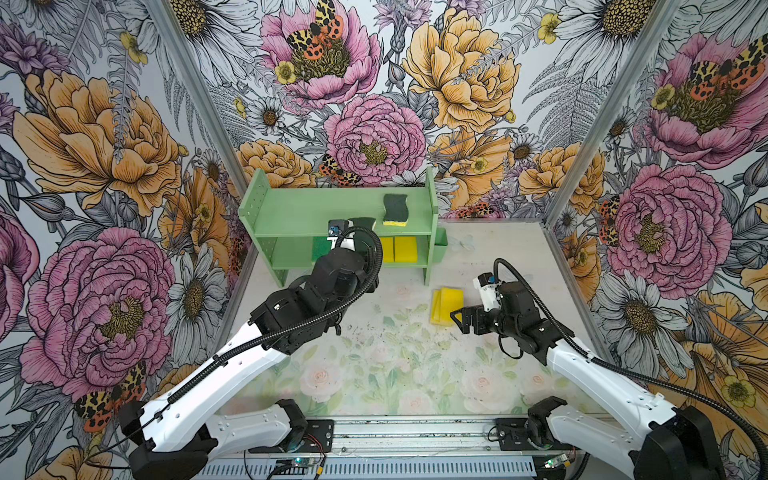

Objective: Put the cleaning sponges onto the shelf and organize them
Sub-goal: 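Carry the scouring pad into the upper shelf beside the first pad, then lower the scouring pad onto the upper shelf next to the first pad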

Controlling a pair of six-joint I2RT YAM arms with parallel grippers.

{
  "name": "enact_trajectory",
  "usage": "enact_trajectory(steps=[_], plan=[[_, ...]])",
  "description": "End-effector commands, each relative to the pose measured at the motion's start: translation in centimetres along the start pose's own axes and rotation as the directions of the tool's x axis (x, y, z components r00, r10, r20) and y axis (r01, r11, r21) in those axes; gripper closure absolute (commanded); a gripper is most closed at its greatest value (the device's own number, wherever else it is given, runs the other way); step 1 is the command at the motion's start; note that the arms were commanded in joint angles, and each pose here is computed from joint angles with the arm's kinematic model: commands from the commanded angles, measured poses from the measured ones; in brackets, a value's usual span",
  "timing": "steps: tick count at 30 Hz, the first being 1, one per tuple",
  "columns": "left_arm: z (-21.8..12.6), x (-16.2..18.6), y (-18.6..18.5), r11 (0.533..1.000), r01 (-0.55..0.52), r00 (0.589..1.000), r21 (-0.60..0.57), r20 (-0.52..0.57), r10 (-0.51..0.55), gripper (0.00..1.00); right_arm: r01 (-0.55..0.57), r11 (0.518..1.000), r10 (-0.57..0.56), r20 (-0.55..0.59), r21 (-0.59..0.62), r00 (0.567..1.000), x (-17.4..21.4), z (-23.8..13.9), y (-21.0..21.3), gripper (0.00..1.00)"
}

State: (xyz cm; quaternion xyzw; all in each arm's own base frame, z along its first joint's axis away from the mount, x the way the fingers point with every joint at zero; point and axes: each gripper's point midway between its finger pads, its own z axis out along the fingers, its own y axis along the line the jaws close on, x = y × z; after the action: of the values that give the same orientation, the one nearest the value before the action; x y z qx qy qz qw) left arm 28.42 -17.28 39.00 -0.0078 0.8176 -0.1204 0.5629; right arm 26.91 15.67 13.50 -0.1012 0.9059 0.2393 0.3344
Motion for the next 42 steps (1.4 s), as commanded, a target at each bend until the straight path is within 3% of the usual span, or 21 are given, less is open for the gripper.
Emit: enact_trajectory(steps=[1, 8, 19, 42], plan=[[1.1, -1.8, 0.3, 0.997, -0.072, 0.997, 0.002, -0.005, 0.072, 0.36, 0.003, 1.0, -0.003, 0.01, -0.002, 1.0, -0.4, 0.0, 0.0, 0.04], [6.5, -4.5, 1.8, 0.995, -0.086, 0.996, -0.05, -0.017, 0.085, 0.35, 0.002, 1.0, -0.002, 0.002, 0.005, 1.0, -0.2, 0.2, -0.1, 0.04], [14.2, -3.7, 1.3, 0.995, -0.094, 0.99, -0.037, -0.106, 0.09, 0.35, 0.008, 1.0, -0.008, 0.006, 0.004, 1.0, -0.3, 0.1, -0.1, 0.04], [18.8, -0.9, 2.3, 0.992, -0.083, 0.981, -0.1, -0.182, 0.064, 0.35, 0.01, 1.0, -0.01, 0.005, 0.004, 1.0, -0.2, 0.1, -0.2, 0.04]])
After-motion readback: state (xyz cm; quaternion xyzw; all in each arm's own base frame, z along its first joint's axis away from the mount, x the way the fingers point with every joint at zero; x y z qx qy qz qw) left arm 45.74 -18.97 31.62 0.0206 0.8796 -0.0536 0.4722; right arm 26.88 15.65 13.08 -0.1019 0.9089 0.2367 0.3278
